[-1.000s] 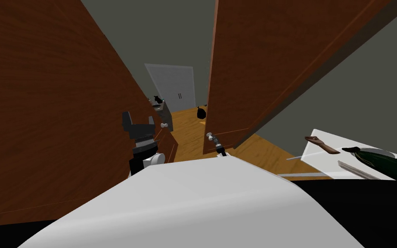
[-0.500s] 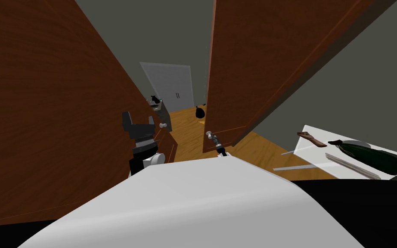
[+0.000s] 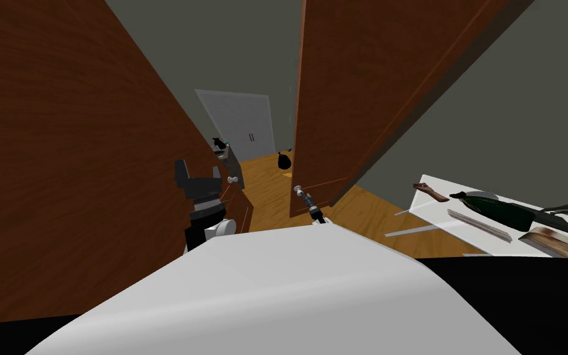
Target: Push the door open
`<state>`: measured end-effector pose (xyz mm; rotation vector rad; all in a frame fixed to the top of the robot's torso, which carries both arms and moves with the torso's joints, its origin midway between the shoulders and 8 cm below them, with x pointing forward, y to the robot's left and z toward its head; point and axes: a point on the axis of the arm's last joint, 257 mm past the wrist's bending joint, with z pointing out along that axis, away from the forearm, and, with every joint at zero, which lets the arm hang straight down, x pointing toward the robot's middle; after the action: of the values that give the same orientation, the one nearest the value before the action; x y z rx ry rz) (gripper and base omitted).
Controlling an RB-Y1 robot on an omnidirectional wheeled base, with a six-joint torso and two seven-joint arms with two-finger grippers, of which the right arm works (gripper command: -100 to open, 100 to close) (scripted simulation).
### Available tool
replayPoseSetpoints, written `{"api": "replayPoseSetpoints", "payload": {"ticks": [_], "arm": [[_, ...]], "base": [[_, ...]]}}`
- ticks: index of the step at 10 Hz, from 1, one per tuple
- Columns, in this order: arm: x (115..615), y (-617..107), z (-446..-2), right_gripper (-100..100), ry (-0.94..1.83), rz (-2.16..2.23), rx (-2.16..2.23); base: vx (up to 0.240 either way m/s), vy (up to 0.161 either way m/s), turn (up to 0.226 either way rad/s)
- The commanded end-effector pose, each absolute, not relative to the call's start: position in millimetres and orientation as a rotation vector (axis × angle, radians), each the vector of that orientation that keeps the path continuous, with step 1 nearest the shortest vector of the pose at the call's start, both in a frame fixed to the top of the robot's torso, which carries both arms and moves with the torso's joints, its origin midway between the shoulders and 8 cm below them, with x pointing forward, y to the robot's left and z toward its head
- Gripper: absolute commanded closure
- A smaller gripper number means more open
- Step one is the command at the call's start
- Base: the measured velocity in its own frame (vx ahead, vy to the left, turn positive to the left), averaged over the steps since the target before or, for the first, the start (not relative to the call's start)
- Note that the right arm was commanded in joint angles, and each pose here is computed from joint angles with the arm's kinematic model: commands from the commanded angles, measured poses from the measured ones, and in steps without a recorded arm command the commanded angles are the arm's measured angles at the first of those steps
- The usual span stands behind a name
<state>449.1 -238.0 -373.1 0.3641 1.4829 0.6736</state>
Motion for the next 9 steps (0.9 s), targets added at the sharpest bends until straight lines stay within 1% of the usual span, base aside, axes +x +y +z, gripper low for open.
{"api": "replayPoseSetpoints", "payload": {"ticks": [1,8,9], "arm": [[448.4,-237.2,-374.7,-100,1.5,0.629,0.299],[445.9,-235.1,-379.8,-100,1.535,0.476,0.089],[445.2,-234.7,-381.2,-100,1.541,0.452,0.051]], "base": [[-0.045,0.037,-0.132],[-0.041,0.029,-0.063],[-0.046,0.036,-0.11]]}}
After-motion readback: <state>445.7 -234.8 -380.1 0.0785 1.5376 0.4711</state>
